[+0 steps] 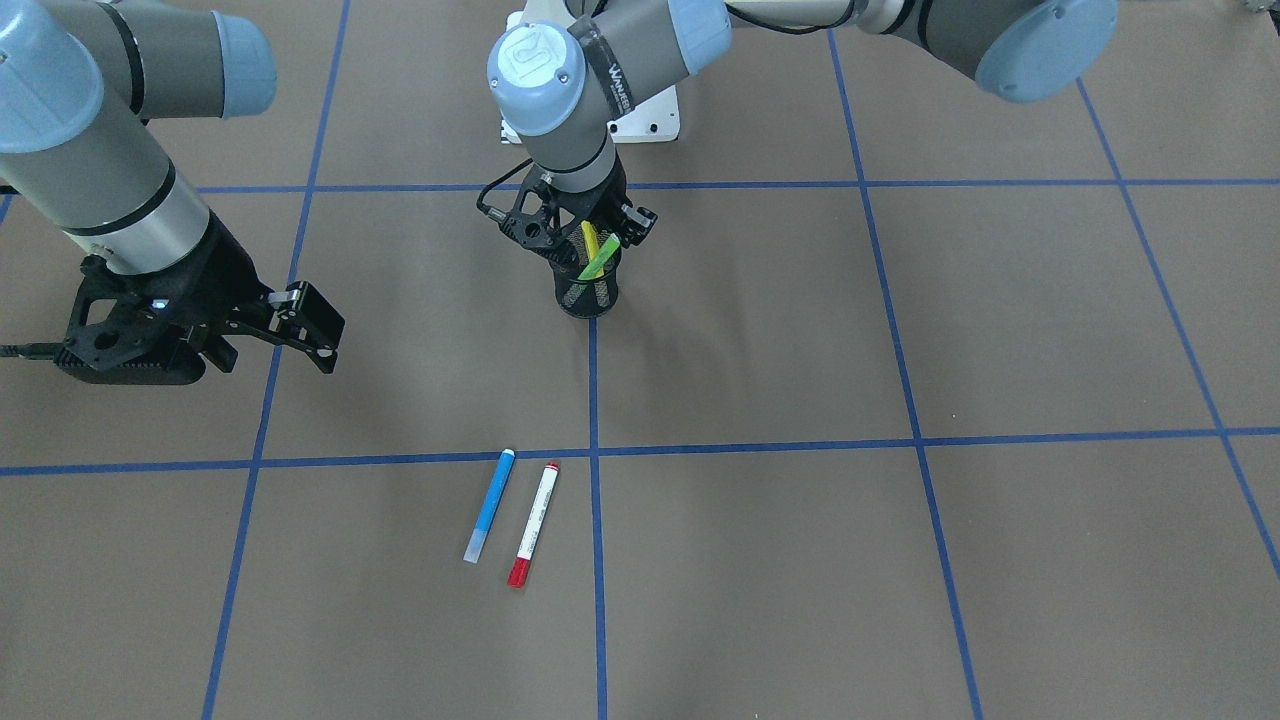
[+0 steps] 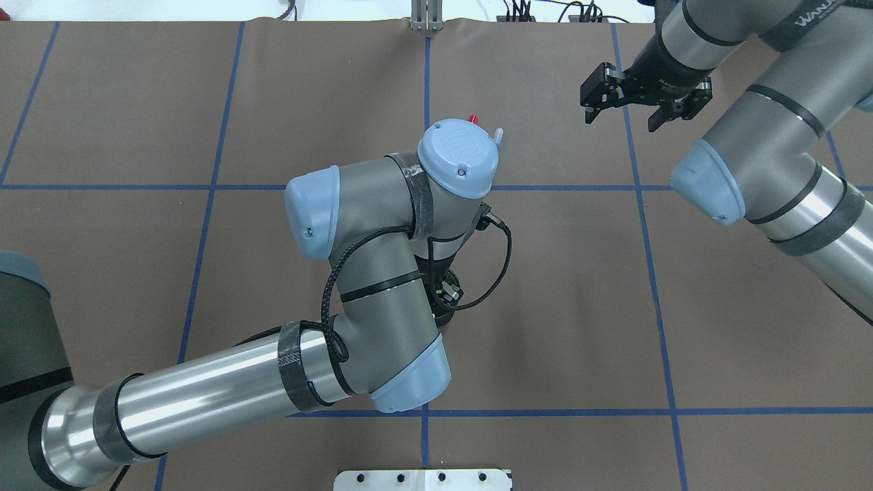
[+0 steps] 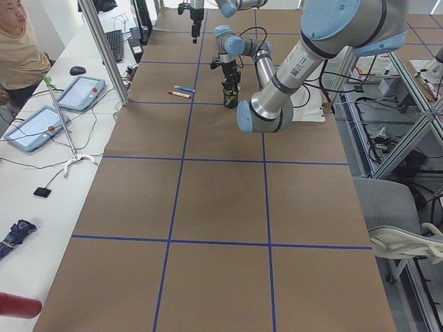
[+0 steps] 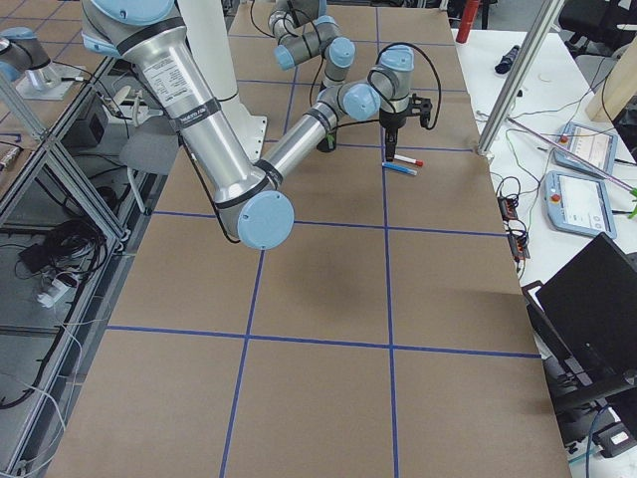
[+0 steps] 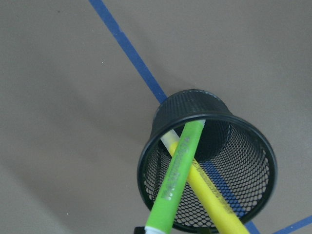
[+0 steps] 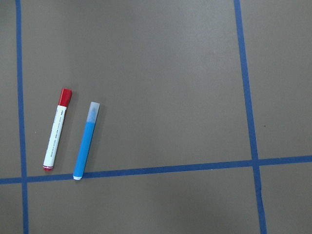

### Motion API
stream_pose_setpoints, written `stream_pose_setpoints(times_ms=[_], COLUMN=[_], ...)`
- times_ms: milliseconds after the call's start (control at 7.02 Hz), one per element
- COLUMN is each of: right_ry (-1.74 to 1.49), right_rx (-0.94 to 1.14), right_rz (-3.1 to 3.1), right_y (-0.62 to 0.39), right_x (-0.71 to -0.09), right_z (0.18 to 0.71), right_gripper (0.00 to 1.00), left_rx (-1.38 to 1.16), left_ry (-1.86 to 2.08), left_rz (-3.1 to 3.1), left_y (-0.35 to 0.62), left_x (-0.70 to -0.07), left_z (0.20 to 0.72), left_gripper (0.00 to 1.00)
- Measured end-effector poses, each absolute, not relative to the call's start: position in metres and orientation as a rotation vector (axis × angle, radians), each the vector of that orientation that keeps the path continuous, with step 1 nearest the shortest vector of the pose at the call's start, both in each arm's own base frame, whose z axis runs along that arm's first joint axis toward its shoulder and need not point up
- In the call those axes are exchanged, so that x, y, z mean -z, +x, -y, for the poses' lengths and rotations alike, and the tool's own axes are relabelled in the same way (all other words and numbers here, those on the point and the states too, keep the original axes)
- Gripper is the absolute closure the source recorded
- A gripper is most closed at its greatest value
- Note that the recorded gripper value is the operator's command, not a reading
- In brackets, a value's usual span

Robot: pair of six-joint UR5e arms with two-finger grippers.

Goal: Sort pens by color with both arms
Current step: 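Close the left gripper on the green highlighter above the cup, then lift the green highlighter out of the cup with the left gripper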

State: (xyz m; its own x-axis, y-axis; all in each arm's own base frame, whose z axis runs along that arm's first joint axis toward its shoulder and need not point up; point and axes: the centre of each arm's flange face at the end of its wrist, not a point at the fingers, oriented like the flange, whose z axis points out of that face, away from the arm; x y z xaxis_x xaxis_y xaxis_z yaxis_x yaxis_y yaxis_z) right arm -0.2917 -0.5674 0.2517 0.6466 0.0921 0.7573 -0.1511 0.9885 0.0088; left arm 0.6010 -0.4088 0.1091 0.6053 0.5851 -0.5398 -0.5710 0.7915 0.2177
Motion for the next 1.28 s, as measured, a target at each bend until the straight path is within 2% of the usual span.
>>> stream_pose_setpoints(times_ms=[142,427,570,712,1282], right_ry=[0.073,0.073,0.073,0.073,0.075], right_rx=[-0.139,-0.139,-0.139,-0.139,-0.139], right_rz=[0.857,0.857,0.857,0.857,0.859], right_y=[-0.292,-0.292,-0.292,-0.292,-0.292], right_x=[-0.252,-0.252,-0.252,-0.252,-0.251], right_z=[0.567,0.567,0.567,0.567,0.567], right_gripper=[0.01,0.01,0.01,0.01,0.01], left_rx=[-0.666,-0.663,-0.662,-0.662,-0.67], left_ry=[0.039,0.047,0.049,0.05,0.087], left_rz=[-0.628,-0.622,-0.621,-0.623,-0.662], left_y=[0.602,0.603,0.603,0.603,0.588], left_x=[-0.109,-0.11,-0.11,-0.109,-0.089], left_z=[0.411,0.412,0.413,0.412,0.405], left_gripper=[0.55,0.79,0.94,1.0,1.0])
